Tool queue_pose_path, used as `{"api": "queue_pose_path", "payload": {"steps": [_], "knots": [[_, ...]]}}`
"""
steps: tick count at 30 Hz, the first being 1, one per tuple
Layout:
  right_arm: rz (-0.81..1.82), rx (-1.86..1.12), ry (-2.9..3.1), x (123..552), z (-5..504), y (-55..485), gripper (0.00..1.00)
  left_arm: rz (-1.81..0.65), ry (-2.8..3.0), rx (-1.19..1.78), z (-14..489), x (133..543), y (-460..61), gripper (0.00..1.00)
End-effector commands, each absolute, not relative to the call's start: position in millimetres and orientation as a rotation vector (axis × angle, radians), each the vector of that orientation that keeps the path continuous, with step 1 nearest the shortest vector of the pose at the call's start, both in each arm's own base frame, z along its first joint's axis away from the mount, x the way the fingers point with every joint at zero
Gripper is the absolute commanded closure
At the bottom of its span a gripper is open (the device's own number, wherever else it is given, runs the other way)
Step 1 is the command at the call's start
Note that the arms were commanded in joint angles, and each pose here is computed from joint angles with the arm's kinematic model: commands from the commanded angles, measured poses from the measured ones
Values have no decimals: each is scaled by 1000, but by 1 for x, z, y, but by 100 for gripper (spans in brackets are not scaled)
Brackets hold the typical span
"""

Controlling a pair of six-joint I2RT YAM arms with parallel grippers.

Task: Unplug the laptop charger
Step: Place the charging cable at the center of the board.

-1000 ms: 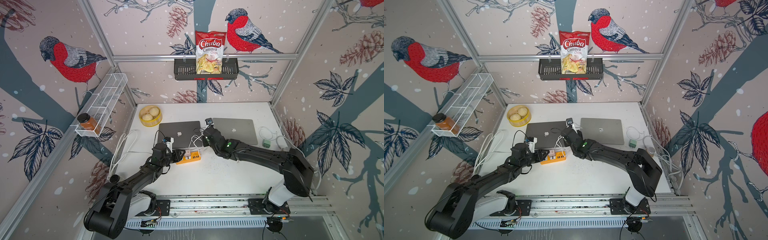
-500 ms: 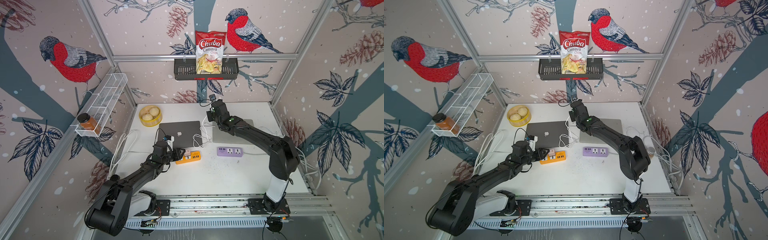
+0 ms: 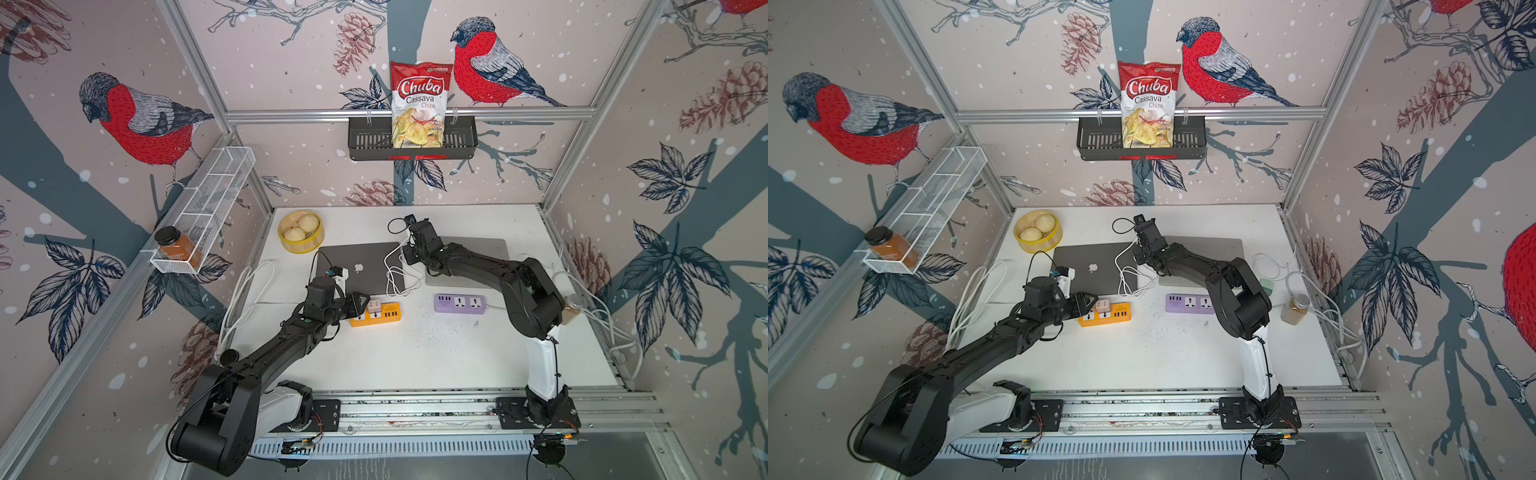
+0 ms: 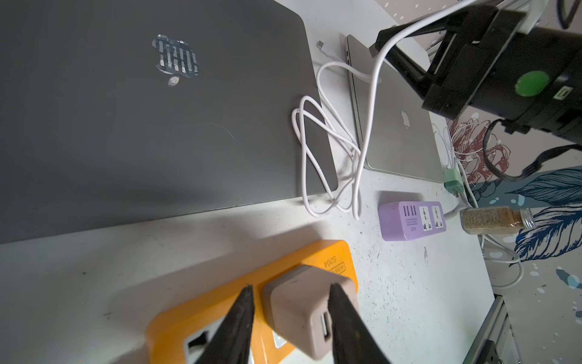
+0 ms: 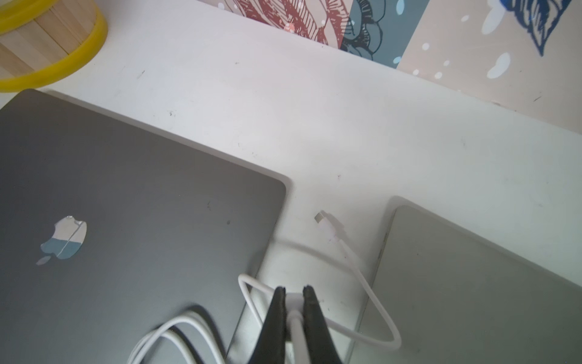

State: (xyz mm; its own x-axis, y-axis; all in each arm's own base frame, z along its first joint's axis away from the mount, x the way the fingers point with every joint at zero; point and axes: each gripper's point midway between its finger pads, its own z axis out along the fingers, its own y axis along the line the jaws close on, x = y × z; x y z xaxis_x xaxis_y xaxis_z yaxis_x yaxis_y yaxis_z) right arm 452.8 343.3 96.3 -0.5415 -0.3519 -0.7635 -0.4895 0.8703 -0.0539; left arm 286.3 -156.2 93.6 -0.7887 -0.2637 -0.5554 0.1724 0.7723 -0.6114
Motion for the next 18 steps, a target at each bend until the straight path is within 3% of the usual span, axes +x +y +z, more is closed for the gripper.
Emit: {"api": "queue_pose_path", "payload": {"steps": [1, 7, 14, 18], "knots": [[252, -576, 2192, 453, 91, 346, 73, -864, 2324, -62, 96, 284, -154, 59], [229, -564, 2216, 447, 82, 334, 45, -818, 2344, -95, 95, 281, -146, 59], [252, -539, 2152, 420, 128, 320, 33, -789, 2355, -109, 99, 277, -141, 59], [340, -584, 2102, 370, 147, 333, 27, -781, 2370, -97, 101, 275, -146, 58]]}}
